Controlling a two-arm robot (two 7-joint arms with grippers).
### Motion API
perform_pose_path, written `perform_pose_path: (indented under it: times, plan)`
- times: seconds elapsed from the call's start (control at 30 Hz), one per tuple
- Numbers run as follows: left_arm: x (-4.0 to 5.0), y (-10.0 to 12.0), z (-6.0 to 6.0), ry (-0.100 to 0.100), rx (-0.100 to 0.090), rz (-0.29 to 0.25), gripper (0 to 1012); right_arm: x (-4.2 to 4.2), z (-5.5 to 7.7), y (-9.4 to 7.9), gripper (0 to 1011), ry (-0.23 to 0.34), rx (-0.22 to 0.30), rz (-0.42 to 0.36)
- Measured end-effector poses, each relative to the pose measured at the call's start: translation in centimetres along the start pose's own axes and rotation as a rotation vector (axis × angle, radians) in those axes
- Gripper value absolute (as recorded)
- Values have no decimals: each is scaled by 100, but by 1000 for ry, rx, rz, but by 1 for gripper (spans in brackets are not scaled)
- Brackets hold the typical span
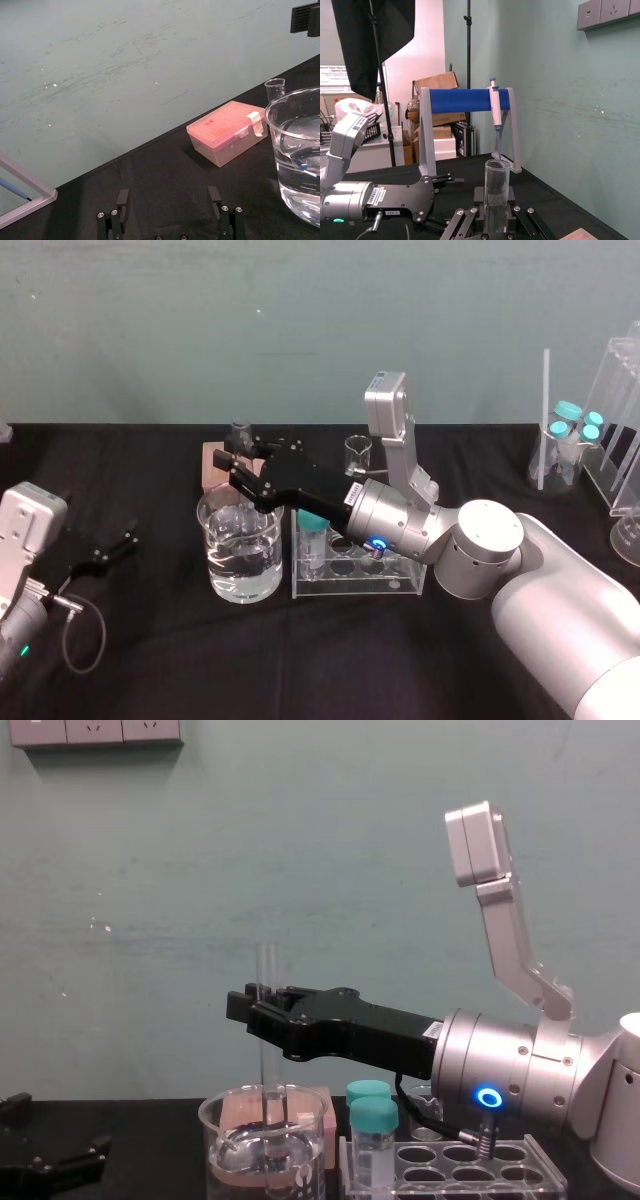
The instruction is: Hold the test tube with one hand and immerse one end into the beaker, then return it to the test tube rack.
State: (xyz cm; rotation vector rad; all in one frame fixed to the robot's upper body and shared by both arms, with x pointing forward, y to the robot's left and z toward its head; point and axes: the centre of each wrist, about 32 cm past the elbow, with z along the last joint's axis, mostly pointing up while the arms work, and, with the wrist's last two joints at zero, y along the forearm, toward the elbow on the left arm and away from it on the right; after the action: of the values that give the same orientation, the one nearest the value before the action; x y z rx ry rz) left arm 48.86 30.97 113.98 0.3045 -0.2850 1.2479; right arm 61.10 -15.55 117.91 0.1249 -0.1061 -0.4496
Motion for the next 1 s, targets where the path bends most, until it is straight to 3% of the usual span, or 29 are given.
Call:
perform_pose_path:
  times: [1.0]
  plan:
    - [0, 0, 0, 0, 0, 0, 1000, -6, 10, -14, 230, -4, 0, -5]
